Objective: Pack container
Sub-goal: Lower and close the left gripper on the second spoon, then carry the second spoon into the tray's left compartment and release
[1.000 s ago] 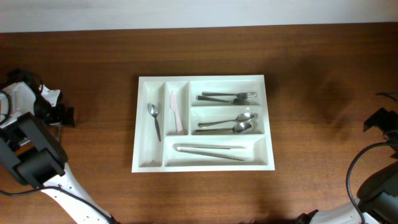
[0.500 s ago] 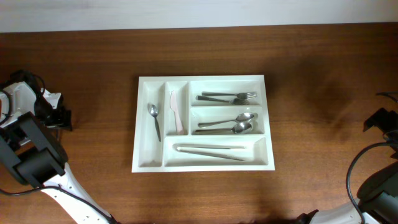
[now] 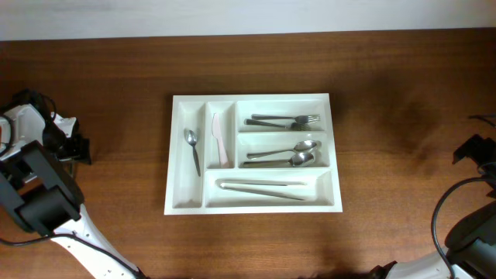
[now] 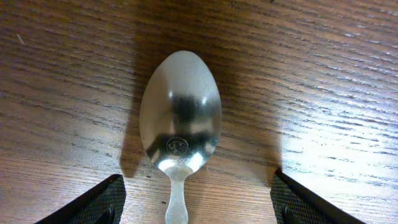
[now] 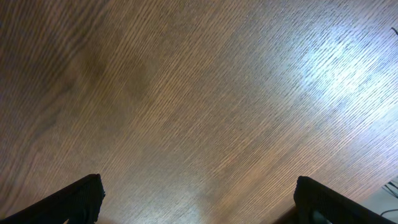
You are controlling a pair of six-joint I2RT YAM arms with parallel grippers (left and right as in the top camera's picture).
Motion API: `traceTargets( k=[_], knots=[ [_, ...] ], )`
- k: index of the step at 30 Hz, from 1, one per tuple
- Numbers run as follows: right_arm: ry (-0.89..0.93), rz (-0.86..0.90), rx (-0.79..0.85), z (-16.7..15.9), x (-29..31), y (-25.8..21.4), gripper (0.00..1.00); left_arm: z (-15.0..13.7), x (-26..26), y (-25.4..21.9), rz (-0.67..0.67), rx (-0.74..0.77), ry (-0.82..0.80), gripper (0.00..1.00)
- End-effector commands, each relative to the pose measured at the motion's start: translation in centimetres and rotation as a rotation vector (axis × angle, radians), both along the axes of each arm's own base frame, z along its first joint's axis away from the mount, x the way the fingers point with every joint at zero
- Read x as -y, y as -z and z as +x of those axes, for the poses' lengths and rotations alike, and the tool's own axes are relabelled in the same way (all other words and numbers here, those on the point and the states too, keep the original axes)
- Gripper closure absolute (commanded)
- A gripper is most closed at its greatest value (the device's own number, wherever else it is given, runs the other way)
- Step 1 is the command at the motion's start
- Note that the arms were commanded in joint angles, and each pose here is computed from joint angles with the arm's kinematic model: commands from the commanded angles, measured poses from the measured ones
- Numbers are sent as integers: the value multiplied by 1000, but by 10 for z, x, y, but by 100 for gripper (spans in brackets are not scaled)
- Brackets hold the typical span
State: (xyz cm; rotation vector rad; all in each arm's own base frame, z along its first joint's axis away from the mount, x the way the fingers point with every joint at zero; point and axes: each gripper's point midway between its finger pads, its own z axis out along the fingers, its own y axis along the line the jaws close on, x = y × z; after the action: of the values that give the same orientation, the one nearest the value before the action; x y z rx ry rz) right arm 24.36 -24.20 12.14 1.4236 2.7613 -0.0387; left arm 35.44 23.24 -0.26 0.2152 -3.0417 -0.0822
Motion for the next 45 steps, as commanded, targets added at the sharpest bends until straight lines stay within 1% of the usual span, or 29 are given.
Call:
traceTargets(
  k=[1,3,6,7,12,16,18,21,23,26,28,30,32,34,36,37,40,45],
  knots=[
    [-2,8,-5,0,-2,3,1,-15,8,33,-35,-61,-15,23],
    [-2,8,-5,0,-2,3,1,-15,8,35,-33,-58,-16,26],
    [-2,8,-5,0,-2,3,1,-15,8,36,-31,-55,-16,37],
    [-2,8,-5,0,-2,3,1,-14,8,36,-30,-53,-16,39],
    [-2,8,-5,0,-2,3,1,-10,14,37,-66,-29,-20,39],
    [-2,8,-5,0,-2,3,1,-9,14,37,-67,-27,-19,39],
    [-2,8,-5,0,-2,3,1,-9,14,37,-67,-26,-20,50],
    [-2,8,-5,0,-2,3,1,-9,14,37,-67,-27,-20,52],
    [-2,8,-5,0,-2,3,1,-9,14,37,-67,-27,-20,59],
    [-2,9,-5,0,-2,3,1,-9,14,37,-67,-27,-20,64],
    [-2,8,-5,0,-2,3,1,-9,14,37,-67,-27,-20,69],
    [-2,8,-5,0,-2,3,1,-9,14,37,-67,-27,-20,77],
    [-2,8,-5,0,-2,3,1,-9,14,37,-67,-27,-20,82],
    [-2,8,-5,0,-2,3,1,-9,14,37,-67,-26,-20,91],
    [-2,8,-5,0,-2,3,1,-9,14,37,-67,-26,-20,97],
    [-2,8,-5,0,-2,3,1,-9,14,37,-67,-26,-20,98],
    [-2,8,-5,0,-2,3,1,-9,14,37,-67,-26,-21,98],
    [-2,8,-5,0,-2,3,1,-7,14,35,-57,-21,-94,98]
  ],
)
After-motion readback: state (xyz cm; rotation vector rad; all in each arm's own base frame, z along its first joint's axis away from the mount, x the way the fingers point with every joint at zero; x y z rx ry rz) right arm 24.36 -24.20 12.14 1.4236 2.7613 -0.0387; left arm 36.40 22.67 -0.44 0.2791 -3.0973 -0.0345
